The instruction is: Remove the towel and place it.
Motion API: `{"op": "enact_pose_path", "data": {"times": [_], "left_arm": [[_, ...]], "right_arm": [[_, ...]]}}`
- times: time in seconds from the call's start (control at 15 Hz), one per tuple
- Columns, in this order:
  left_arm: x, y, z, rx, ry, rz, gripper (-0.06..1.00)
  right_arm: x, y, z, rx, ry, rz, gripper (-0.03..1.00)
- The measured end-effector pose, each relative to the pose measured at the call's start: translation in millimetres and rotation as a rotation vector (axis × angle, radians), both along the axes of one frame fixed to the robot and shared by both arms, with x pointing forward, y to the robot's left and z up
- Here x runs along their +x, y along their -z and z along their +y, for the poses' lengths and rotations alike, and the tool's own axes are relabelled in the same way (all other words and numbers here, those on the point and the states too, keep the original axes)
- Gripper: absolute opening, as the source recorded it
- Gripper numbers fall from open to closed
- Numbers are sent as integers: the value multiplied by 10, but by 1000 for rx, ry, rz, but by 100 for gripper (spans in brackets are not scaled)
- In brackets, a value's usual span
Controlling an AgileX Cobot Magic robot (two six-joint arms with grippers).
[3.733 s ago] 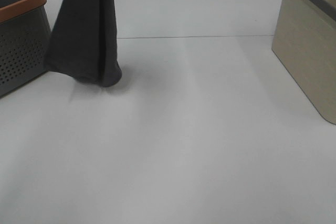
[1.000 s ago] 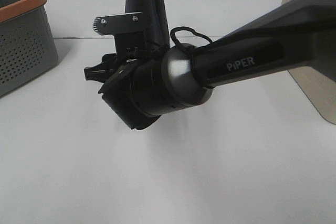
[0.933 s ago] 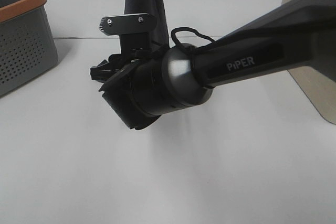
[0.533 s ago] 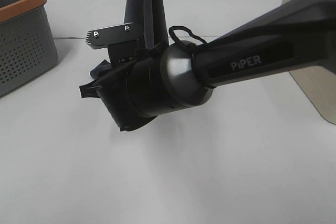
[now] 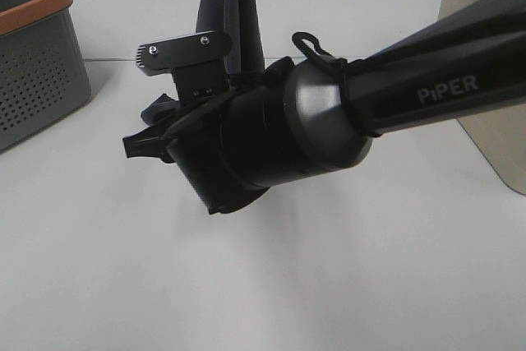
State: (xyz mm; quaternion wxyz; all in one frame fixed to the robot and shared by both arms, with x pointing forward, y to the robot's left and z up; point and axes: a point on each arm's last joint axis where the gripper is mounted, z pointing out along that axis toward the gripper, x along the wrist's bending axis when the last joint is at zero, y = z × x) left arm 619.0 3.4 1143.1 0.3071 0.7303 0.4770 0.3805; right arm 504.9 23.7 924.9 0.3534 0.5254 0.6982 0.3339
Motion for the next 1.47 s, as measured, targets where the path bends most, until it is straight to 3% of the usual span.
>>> {"op": "enact_pose_path", "data": {"times": [0.33, 0.6, 0.8, 1.0, 1.2, 1.47], "left_arm": [[-2, 2, -6, -6, 4, 3, 0], [-5, 6, -13, -15, 7, 10, 0], [-17, -1, -39, -20, 19, 1, 0], [-83, -2, -123, -20, 43, 0, 0], [-144, -4, -192, -14, 61, -3, 0], [-181, 5, -215, 1, 58, 6, 0]], "right_arm": [[-143, -109, 65, -23, -11, -29, 63], [144, -6, -96, 112, 73, 14, 63], [187, 39, -31, 167, 56, -3, 63], [285, 177, 122, 167, 35, -20, 63], [372, 392, 242, 141, 27, -28, 72], [422, 438, 133, 143, 166, -80, 73]]}}
